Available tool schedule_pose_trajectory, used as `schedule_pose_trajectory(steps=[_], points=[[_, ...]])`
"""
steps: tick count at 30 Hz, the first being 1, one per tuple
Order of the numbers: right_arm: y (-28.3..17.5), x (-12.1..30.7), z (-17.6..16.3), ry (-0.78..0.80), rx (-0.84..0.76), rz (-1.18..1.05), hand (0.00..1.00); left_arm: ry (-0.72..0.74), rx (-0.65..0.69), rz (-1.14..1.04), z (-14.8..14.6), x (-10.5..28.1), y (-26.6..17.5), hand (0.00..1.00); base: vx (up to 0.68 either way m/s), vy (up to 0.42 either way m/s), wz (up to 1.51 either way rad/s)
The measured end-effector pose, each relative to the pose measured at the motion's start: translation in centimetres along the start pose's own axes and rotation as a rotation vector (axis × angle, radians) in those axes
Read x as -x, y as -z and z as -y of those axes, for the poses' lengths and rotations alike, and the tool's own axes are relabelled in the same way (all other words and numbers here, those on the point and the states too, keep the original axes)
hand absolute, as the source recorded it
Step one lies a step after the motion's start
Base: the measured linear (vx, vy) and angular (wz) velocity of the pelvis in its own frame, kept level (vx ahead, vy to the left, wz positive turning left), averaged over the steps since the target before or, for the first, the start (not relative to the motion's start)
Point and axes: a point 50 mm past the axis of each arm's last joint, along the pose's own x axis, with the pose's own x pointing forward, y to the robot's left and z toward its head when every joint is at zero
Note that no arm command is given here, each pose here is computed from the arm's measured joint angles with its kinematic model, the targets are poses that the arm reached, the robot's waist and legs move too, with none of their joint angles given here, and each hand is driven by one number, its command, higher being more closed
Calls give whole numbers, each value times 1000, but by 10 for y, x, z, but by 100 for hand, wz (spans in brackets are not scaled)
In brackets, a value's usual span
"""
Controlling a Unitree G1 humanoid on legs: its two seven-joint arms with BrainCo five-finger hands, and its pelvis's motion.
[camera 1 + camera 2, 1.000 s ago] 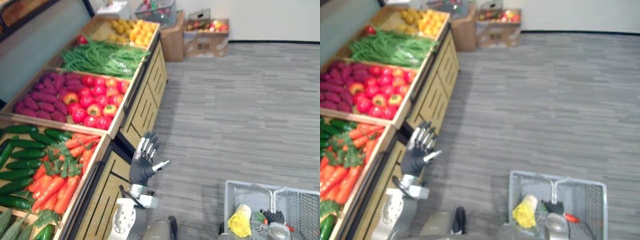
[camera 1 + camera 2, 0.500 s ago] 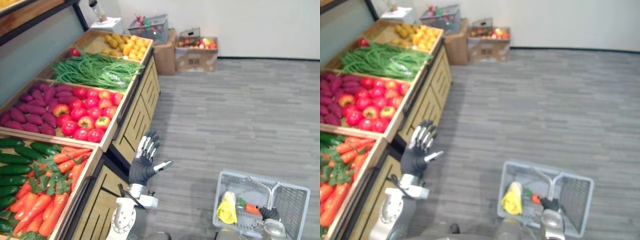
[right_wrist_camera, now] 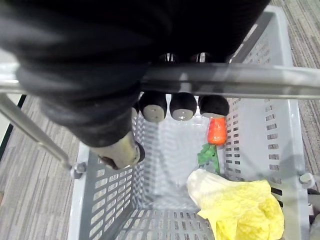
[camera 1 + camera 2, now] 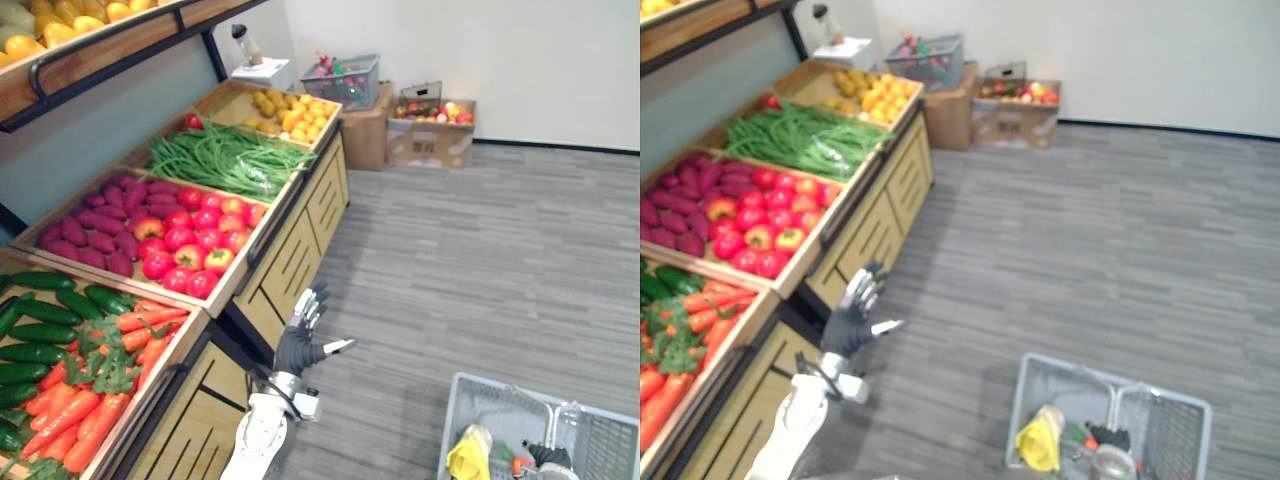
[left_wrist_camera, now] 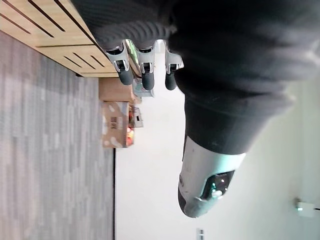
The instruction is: Pick vegetable in the basket
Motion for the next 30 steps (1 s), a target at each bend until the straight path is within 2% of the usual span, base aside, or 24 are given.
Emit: schedule_pose_trajectory(steps=[2,5,8,14,18,22,30], points=[[2,0,-1,-4,3,-7,100,-2,-99,-136,-7,7,30,0,-21,57,-2],[4,2,-3,-9,3,-13,100,20,-237,-236,-18,17,51,0,-74,79,-3],[8,4,-8,-24,13,-17,100,14,-323,-347,-29,28,74,0,-84,45,-13],[11,5,-10,-32,7,-8,100,-45,-529,-888,-77,91,153,0,-79,5,-17],[17,6,-9,-33,-7,-36,100,-98,-548,-1171,-88,135,176,0,20,7,-21],[23,6,-10,-52,-14,-66,100,-133,-523,-1268,-90,151,181,0,40,17,-6],[43,9,-8,-48,-62,-159,100,-281,-362,-1333,-79,161,186,0,37,16,2]])
